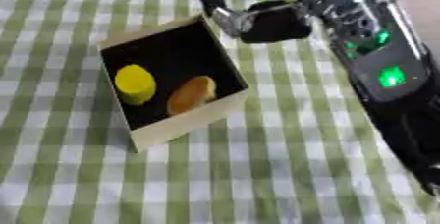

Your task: Pick up objects on the table and place them in the box.

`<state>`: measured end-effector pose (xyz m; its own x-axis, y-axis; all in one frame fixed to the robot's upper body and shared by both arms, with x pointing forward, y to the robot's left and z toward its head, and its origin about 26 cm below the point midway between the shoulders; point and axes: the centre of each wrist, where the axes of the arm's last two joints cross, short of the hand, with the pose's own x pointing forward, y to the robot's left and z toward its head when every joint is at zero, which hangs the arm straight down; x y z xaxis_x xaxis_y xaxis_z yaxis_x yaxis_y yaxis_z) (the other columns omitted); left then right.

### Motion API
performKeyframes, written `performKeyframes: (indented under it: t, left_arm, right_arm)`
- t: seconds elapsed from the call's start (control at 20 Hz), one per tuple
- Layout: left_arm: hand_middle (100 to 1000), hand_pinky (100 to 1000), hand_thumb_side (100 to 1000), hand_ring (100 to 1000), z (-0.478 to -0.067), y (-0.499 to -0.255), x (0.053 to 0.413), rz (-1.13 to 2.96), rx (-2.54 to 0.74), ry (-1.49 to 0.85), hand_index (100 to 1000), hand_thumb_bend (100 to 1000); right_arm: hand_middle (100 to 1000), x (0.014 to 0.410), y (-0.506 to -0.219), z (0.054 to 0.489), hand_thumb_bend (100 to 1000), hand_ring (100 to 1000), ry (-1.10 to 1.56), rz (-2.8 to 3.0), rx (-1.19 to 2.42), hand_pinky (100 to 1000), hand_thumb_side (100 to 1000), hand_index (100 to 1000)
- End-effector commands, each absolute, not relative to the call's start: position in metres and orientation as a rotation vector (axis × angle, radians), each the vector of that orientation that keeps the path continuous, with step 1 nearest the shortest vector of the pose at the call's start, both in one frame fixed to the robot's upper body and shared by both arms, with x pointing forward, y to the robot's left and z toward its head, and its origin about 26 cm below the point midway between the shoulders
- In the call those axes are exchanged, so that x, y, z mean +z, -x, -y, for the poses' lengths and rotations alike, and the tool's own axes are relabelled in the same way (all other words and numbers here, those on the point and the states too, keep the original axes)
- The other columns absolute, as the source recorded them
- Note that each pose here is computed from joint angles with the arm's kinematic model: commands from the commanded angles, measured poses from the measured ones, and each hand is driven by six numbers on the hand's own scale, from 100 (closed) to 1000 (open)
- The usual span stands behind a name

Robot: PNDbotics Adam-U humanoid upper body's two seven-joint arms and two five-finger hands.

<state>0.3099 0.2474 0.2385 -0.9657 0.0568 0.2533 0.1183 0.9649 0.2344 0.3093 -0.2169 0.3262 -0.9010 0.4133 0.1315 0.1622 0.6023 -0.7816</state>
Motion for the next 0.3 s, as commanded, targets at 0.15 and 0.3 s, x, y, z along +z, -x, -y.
performKeyframes:
  t: [0.15, 0.3]
  left_arm:
    - [797, 763, 645, 750, -0.253, -0.307, 0.242, 2.88, -0.338, 0.085, 858, 100]
    - [797, 763, 644, 751, -0.257, -0.306, 0.241, 2.881, -0.32, 0.054, 858, 100]
  right_arm:
    - [626, 0.341, -0.295, 0.279, 100, 807, 0.405, 2.683, 0.924, 894, 503, 816]
    - [641, 0.325, -0.29, 0.311, 100, 804, 0.394, 2.713, 0.756, 887, 524, 816]
